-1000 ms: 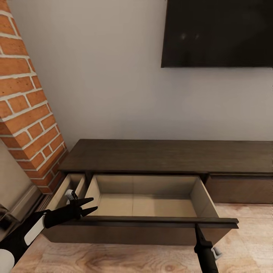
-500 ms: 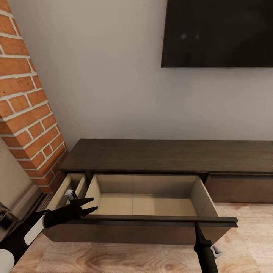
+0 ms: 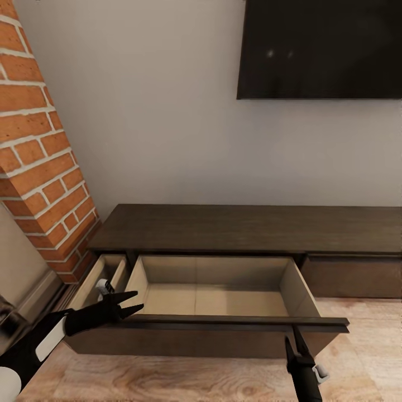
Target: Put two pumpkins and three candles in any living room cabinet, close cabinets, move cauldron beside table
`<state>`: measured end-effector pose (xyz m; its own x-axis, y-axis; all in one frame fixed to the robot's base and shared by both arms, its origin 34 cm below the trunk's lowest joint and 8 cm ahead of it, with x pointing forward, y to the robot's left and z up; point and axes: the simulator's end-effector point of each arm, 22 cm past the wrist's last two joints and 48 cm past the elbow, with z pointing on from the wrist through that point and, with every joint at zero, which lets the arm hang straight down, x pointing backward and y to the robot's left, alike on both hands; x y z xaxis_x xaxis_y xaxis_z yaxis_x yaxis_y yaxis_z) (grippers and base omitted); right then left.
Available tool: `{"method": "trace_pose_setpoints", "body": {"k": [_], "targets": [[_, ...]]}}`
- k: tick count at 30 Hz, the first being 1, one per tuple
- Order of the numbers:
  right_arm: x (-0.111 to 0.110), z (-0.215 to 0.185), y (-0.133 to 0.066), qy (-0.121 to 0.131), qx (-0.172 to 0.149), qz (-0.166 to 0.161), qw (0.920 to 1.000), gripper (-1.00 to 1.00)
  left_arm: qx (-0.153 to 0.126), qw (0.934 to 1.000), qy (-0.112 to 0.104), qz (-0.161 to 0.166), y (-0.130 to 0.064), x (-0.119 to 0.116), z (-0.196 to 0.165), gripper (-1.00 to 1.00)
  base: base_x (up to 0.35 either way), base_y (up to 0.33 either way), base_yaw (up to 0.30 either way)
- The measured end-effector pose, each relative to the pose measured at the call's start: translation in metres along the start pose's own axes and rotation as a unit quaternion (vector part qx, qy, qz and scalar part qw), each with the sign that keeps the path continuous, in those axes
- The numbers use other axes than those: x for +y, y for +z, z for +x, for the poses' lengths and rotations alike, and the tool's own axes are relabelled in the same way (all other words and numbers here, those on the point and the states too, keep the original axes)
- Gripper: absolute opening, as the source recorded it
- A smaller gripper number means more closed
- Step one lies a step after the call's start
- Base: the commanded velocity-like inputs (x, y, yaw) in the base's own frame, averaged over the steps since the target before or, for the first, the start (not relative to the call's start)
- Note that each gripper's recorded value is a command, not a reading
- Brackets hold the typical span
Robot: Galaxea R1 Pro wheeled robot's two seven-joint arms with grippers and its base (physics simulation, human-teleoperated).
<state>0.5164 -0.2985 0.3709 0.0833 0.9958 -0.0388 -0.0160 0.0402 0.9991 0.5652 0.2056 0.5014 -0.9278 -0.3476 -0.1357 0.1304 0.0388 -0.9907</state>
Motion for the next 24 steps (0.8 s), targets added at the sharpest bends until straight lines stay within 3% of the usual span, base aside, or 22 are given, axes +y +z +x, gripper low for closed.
{"method": "trace_pose_setpoints", "body": {"k": [13,20,24], "targets": [[-0.002,0.0,0.0,0.003,0.002,0.004,1.0,1.0,0.0,1.0,0.0,0.0,0.0,0.0,0.0,1.0,-0.272,0.0,0.0],[0.0,0.011,0.0,0.047,0.026,0.002,0.9986,1.0,-0.001,1.0,0.0,0.001,0.0,-0.001,-0.001,1.0,-0.208,0.0,0.0],[-0.001,0.014,0.0,0.058,0.033,0.006,0.9978,1.0,-0.001,1.0,0.0,0.001,0.0,-0.001,-0.001,1.0,-0.183,0.0,0.0]]}}
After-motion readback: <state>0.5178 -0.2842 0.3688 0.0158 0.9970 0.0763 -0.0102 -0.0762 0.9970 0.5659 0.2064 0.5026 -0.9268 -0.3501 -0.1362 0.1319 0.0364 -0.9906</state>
